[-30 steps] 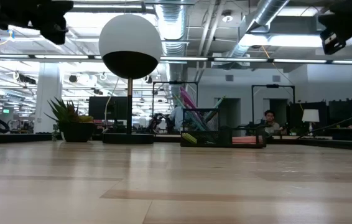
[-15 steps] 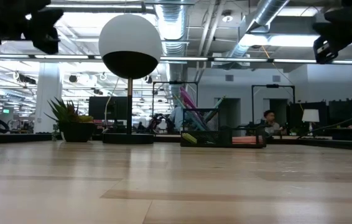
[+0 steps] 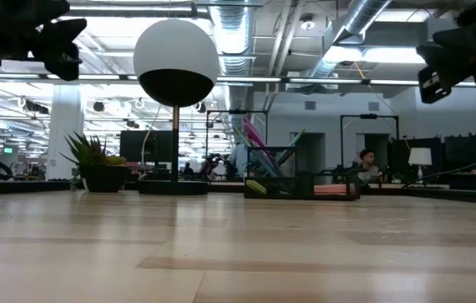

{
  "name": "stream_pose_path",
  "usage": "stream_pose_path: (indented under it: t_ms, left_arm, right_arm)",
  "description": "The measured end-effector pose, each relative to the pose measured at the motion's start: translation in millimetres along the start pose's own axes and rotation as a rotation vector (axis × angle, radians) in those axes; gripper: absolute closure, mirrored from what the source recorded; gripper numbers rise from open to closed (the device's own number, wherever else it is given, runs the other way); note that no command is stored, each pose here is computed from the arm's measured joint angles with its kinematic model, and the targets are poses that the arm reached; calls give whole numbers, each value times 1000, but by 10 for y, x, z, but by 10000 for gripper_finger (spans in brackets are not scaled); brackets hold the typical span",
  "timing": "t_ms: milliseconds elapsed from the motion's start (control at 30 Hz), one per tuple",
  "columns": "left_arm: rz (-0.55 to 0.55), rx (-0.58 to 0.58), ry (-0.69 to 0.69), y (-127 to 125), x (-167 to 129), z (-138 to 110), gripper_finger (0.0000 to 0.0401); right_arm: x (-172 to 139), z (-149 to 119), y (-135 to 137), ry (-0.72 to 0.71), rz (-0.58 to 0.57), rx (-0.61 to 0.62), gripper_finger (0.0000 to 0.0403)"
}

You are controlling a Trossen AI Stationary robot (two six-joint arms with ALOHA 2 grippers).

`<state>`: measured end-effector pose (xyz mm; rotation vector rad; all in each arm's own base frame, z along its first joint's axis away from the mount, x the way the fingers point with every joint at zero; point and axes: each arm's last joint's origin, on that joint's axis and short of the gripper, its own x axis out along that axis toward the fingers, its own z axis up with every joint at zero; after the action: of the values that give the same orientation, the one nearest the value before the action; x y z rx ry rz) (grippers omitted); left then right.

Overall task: Pick and place office supplies into organizer
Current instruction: Return to Home Position

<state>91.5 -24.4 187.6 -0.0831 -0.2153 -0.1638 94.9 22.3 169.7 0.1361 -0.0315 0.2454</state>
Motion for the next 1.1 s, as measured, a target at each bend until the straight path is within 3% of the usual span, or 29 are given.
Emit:
stream_pose_path:
  t_ms: [267,367,1100]
  left_arm:
    - [41,-6,89,14,-4,-89,276]
    - [58,14,150,22,-11,-148,276]
    - [59,19,161,22,-8,-159,276]
  right_arm:
    - [0,8,-3,-10,-13,-5,301]
    - [1,7,-1,-8,-11,46,301]
    - [1,3,-2,-7,-12,78,301]
